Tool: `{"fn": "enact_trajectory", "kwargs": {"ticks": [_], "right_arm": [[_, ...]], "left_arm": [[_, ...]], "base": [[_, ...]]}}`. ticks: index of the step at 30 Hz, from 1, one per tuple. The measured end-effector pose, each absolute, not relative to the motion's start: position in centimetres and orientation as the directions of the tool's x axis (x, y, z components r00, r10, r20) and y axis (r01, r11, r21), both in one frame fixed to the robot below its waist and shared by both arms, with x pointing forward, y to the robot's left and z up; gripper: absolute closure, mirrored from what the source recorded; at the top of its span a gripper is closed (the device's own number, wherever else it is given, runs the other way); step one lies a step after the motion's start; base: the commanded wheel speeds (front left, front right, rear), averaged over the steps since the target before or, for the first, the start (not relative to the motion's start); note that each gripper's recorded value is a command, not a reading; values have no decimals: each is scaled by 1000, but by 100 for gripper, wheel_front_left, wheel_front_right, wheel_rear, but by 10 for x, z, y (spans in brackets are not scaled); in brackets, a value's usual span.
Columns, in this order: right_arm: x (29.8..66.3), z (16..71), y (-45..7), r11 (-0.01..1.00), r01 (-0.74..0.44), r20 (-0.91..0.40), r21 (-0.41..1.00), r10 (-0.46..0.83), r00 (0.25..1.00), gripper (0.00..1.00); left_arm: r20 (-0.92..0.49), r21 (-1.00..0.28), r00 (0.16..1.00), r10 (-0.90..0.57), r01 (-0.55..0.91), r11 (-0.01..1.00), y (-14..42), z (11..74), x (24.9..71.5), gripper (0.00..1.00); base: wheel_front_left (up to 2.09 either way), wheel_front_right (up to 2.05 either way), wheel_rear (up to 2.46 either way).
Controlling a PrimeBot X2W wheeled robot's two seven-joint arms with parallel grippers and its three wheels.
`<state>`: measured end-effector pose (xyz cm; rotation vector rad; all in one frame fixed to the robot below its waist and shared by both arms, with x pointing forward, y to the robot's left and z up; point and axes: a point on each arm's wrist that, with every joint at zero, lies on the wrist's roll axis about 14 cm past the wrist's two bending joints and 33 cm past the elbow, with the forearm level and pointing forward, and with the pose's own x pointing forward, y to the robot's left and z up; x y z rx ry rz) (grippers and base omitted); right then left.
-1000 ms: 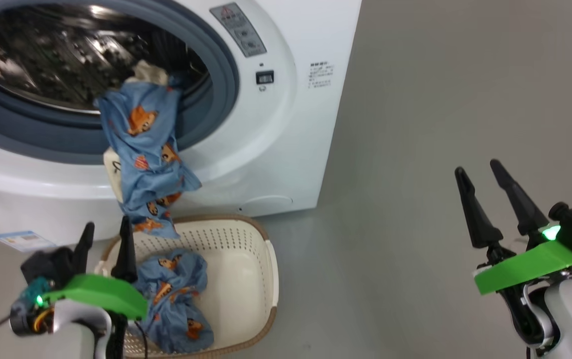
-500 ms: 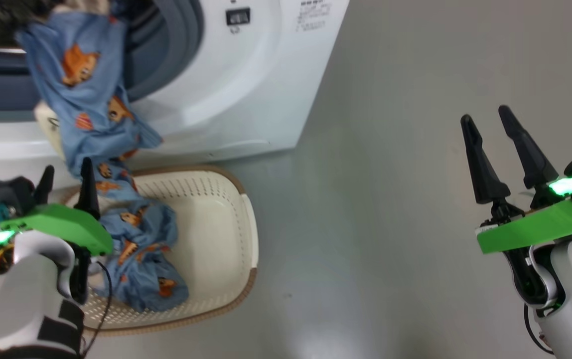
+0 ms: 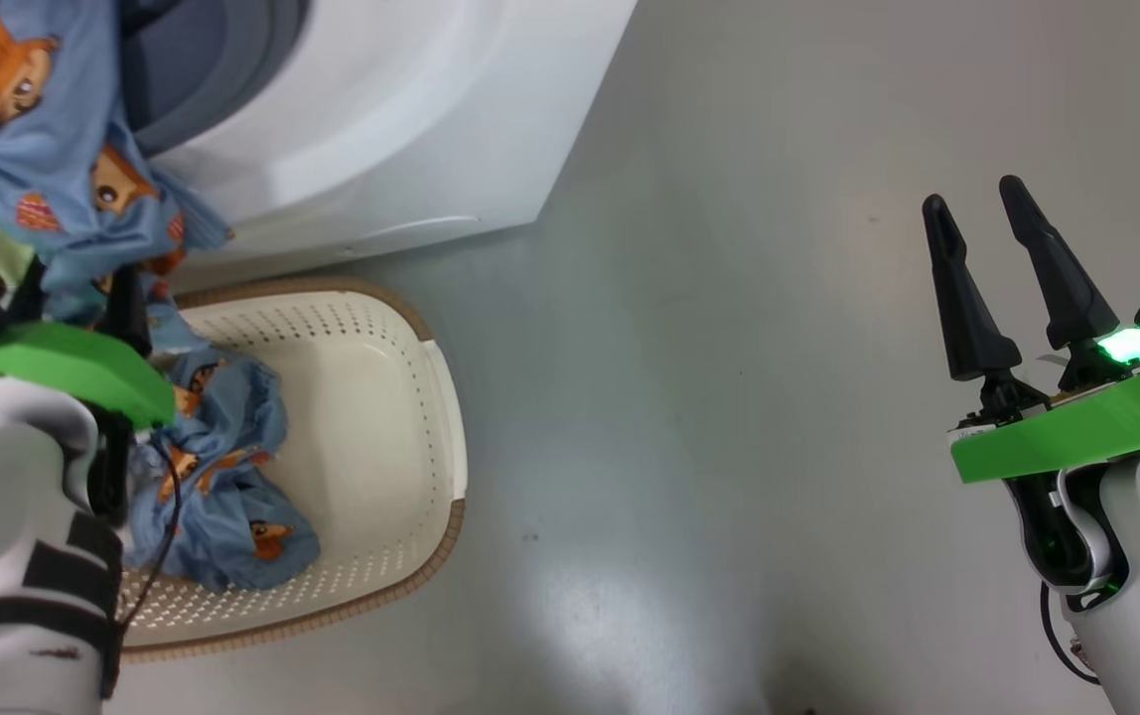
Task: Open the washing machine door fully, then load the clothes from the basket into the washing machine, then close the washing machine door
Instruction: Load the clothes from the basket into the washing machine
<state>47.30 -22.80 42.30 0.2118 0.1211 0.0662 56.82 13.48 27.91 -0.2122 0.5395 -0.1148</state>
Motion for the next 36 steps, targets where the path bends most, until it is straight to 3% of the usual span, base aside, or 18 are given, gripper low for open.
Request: {"fn": "enact_trajectory", "kwargs": {"ticks": [11,12,13,14,26,36], "right_arm": [[477,418,-226,974,-53,-118,219,80,990,0],[478,418,-226,974,-54,-117,220,82,990,0],[478,419,-225,974,-56,-115,220,83,990,0],[478,419,-224,973,-58,-113,221,85,990,0],[480,430,-215,968,-84,-85,235,106,991,0],[480,442,-211,966,-96,-57,240,113,992,0]], "left_arm": [[-447,-252,880,-160,48,967,131,288,586,0],[-444,-254,882,-160,48,966,131,289,586,27],[-441,-255,883,-162,49,966,130,291,586,89],[-437,-256,884,-165,53,965,129,292,586,100],[-390,-247,891,-231,141,959,111,314,576,100],[-196,-271,945,-260,203,941,105,375,586,100]], "base": [[0,0,0],[0,0,0],[0,0,0],[0,0,0],[0,0,0],[0,0,0]]}}
